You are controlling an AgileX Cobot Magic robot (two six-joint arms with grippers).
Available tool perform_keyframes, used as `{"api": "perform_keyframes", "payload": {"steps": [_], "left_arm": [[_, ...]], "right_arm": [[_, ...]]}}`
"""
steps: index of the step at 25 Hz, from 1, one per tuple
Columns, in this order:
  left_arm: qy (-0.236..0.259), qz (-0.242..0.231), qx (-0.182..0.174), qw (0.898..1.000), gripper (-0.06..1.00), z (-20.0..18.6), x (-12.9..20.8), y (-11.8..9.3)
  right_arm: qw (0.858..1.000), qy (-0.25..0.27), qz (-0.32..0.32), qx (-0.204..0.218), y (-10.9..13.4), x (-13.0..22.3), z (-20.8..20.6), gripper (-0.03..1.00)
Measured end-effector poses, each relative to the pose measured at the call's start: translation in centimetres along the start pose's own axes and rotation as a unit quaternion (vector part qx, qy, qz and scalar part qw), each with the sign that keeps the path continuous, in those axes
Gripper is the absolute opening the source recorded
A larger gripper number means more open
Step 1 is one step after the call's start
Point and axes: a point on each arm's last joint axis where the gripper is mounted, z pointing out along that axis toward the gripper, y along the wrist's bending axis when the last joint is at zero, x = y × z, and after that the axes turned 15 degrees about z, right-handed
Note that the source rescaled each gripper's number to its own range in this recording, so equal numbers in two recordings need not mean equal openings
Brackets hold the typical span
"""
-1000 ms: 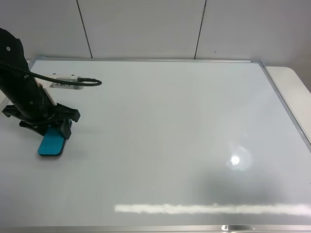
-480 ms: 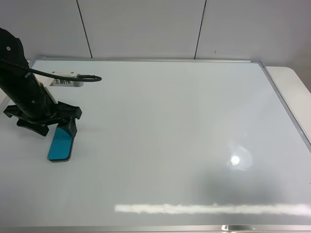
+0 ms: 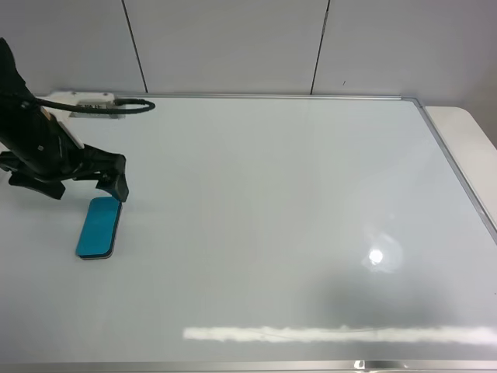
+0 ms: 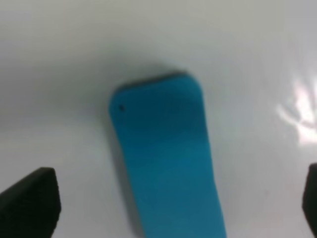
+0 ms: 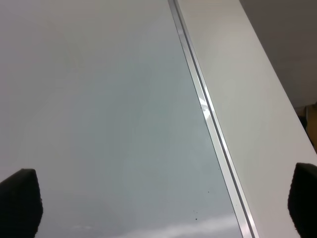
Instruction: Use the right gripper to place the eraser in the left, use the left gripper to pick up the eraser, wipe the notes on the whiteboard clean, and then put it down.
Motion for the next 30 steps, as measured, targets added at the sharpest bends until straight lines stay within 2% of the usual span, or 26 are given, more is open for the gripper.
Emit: {"api": "perform_keyframes", "payload": {"steps": [4,7,10,13,17,22,26,30], "left_arm": [[-0.063,0.024,-0.026,0.997,0.98,-4.9,0.4,0.1],[-0.091,0.055,-0.064,0.992,0.98,-8.7,1.7,0.5],[-0.118,0.081,-0.116,0.983,0.98,-12.8,3.8,0.9],[-0.149,0.082,-0.149,0.974,0.99,-16.5,6.4,1.0],[-0.228,0.056,-0.163,0.958,0.99,-20.8,10.3,0.6],[-0.311,-0.002,-0.164,0.936,0.99,-24.4,16.0,0.0],[-0.336,-0.05,-0.159,0.927,0.99,-25.1,19.8,-0.2],[-0.354,-0.085,-0.185,0.913,0.99,-24.1,23.0,-0.5]], "right_arm": [[1.0,0.0,0.0,0.0,0.0,0.0,0.0,1.0],[1.0,0.0,0.0,0.0,0.0,0.0,0.0,1.0],[1.0,0.0,0.0,0.0,0.0,0.0,0.0,1.0],[1.0,0.0,0.0,0.0,0.0,0.0,0.0,1.0],[1.0,0.0,0.0,0.0,0.0,0.0,0.0,1.0],[1.0,0.0,0.0,0.0,0.0,0.0,0.0,1.0],[1.0,0.0,0.0,0.0,0.0,0.0,0.0,1.0],[1.0,0.0,0.0,0.0,0.0,0.0,0.0,1.0]]}}
